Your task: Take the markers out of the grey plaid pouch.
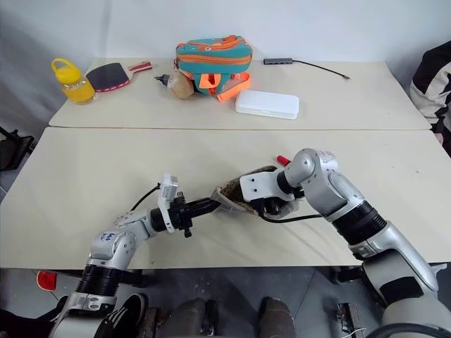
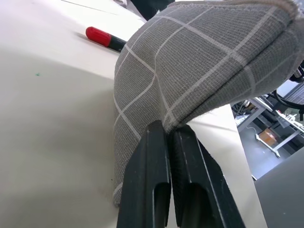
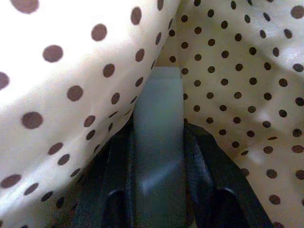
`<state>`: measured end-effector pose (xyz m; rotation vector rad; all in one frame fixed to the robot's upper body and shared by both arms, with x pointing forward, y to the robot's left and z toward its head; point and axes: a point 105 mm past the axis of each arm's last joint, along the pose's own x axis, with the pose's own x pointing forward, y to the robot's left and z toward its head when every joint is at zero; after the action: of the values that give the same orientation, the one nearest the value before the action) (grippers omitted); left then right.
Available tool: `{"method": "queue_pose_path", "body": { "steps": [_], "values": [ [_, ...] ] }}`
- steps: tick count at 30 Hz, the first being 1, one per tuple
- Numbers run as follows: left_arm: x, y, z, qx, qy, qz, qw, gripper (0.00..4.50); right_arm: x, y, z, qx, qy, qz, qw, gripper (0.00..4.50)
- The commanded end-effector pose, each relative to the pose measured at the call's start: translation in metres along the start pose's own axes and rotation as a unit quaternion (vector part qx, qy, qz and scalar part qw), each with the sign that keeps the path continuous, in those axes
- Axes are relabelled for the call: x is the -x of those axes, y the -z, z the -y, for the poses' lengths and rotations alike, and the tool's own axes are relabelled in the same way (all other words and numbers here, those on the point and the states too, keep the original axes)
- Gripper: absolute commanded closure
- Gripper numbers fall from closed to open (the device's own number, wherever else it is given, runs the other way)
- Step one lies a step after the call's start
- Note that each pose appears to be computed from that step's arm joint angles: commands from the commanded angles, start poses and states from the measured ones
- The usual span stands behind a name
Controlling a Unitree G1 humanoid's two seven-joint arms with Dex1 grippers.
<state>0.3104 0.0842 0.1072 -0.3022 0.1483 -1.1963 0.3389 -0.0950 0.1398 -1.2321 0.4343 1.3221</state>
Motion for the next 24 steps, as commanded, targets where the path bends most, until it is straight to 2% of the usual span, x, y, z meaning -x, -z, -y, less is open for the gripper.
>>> {"method": "queue_pose_path", "body": {
  "steps": [1, 4, 8, 11, 17, 20, 24],
  "values": [
    [0.002, -0.005, 0.001, -0.010, -0.005, 0.010, 1.000, 4.50, 0.019, -0.003, 0.006, -0.002, 0.027, 0.006, 1.000, 3.45],
    [0.002, -0.007, 0.002, -0.015, -0.003, 0.015, 1.000, 4.50, 0.034, -0.004, 0.007, -0.021, 0.044, 0.021, 0.999, 3.45],
    [0.002, -0.011, 0.009, 0.003, 0.018, 0.027, 0.999, 4.50, 0.038, 0.017, 0.002, -0.069, 0.063, 0.018, 0.995, 3.45],
    [0.003, -0.011, 0.006, -0.001, 0.010, 0.026, 1.000, 4.50, 0.047, 0.006, 0.001, -0.092, 0.072, 0.072, 0.991, 3.45],
    [0.000, -0.017, 0.005, -0.019, 0.007, 0.034, 0.999, 4.50, 0.060, 0.005, 0.005, -0.121, 0.101, 0.103, 0.982, 3.45],
    [-0.005, -0.021, 0.004, -0.033, 0.001, 0.047, 0.998, 4.50, 0.058, -0.015, 0.000, -0.119, 0.086, 0.151, 0.978, 3.45],
    [-0.008, -0.025, 0.000, -0.053, -0.015, 0.059, 0.997, 4.50, 0.060, -0.030, 0.000, -0.109, 0.081, 0.180, 0.974, 3.45]
  ]
}}
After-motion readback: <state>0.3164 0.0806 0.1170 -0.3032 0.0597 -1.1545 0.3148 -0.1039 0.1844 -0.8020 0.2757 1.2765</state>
